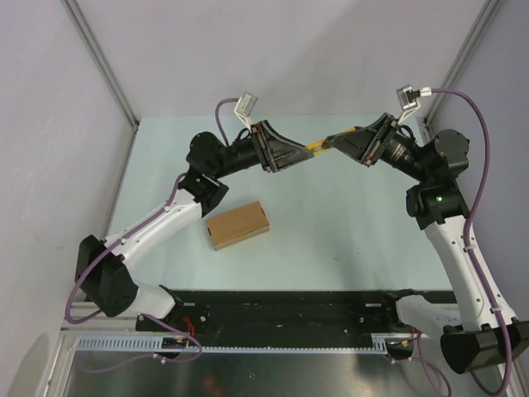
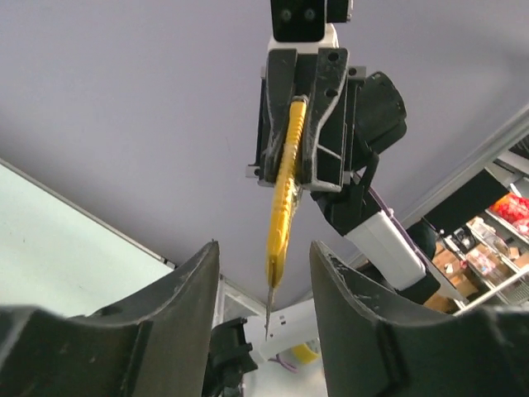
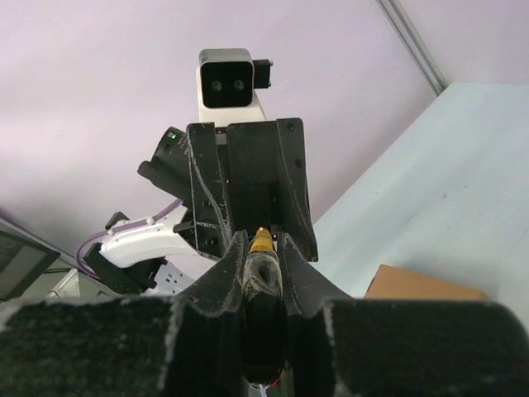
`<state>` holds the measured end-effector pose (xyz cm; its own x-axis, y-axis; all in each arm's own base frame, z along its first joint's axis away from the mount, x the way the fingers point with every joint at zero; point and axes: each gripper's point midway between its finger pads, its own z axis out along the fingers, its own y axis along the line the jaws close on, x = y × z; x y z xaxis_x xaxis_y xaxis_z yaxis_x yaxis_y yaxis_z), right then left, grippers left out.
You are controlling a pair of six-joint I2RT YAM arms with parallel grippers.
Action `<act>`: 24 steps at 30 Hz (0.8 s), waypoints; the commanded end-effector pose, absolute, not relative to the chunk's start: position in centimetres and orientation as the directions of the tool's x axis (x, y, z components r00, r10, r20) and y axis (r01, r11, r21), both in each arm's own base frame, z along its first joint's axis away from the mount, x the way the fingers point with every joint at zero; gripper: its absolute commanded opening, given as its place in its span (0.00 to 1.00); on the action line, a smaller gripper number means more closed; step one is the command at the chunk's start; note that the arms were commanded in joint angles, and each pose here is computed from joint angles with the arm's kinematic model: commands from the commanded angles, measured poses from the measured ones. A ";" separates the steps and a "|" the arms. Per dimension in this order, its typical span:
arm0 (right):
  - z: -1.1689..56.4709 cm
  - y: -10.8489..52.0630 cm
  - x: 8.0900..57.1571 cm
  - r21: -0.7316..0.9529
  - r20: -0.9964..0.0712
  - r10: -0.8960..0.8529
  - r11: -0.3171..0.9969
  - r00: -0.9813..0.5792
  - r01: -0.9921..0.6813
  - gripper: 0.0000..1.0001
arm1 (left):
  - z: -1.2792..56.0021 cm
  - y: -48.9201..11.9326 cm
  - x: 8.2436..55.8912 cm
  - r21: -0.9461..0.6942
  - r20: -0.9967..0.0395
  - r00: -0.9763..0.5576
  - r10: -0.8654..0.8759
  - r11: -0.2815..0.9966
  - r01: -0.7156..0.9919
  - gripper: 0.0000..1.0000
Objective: Unpack the express box
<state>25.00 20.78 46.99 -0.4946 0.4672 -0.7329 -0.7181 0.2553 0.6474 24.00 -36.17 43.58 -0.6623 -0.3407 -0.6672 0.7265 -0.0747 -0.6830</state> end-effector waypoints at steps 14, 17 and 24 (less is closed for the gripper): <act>47.4 21.1 25.7 0.667 -0.712 0.493 0.254 -0.499 -0.701 0.11 | 47.3 -36.2 23.3 -0.597 -0.710 -0.598 -0.371 -0.133 0.791 0.00; 47.3 21.2 25.3 0.656 -0.723 0.474 0.244 -0.503 -0.714 0.43 | 47.3 -36.3 23.4 -0.600 -0.708 -0.602 -0.370 -0.135 0.788 0.00; 46.7 21.5 24.8 0.671 -0.716 0.450 0.235 -0.533 -0.703 0.80 | 47.2 -36.1 23.0 -0.611 -0.699 -0.615 -0.365 -0.141 0.779 0.00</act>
